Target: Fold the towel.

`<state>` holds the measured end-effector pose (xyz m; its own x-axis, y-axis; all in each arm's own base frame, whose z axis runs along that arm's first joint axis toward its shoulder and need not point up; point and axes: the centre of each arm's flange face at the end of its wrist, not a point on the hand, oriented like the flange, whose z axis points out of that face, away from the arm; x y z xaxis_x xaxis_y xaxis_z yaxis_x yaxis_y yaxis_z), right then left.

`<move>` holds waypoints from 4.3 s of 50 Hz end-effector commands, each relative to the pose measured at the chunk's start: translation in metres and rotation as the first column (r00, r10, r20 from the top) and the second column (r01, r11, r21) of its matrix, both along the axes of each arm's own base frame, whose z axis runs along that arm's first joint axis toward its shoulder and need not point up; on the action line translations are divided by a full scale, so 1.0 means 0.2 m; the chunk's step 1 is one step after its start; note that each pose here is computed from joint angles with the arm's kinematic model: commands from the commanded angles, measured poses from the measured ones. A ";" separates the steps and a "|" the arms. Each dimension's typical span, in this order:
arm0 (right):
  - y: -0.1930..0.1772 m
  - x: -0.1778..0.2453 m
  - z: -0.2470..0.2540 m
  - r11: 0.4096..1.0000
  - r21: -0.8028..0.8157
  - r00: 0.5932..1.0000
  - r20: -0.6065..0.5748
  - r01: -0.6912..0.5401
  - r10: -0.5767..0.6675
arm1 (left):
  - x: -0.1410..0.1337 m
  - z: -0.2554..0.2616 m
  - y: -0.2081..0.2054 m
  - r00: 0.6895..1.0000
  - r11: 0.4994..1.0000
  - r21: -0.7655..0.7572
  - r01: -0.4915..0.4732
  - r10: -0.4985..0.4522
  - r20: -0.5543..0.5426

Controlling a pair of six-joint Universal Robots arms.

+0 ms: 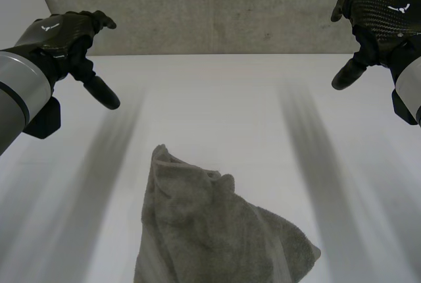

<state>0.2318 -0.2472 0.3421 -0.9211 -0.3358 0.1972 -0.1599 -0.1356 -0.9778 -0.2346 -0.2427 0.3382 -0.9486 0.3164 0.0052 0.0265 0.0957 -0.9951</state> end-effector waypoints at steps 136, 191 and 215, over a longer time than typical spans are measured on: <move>0.08 -0.20 -0.78 0.952 0.290 0.918 -0.344 -0.099 0.200 | -0.71 -1.00 0.75 0.705 0.706 0.305 0.639 -0.696 0.137; 0.07 -0.23 -0.79 0.952 0.294 0.921 -0.341 -0.089 0.191 | -0.64 -1.07 0.80 0.610 0.706 0.308 0.638 -0.707 0.358; 0.10 -0.20 -0.78 0.950 0.280 0.912 -0.338 -0.137 0.231 | -0.64 -0.83 0.72 0.686 0.756 0.165 0.634 -0.648 0.333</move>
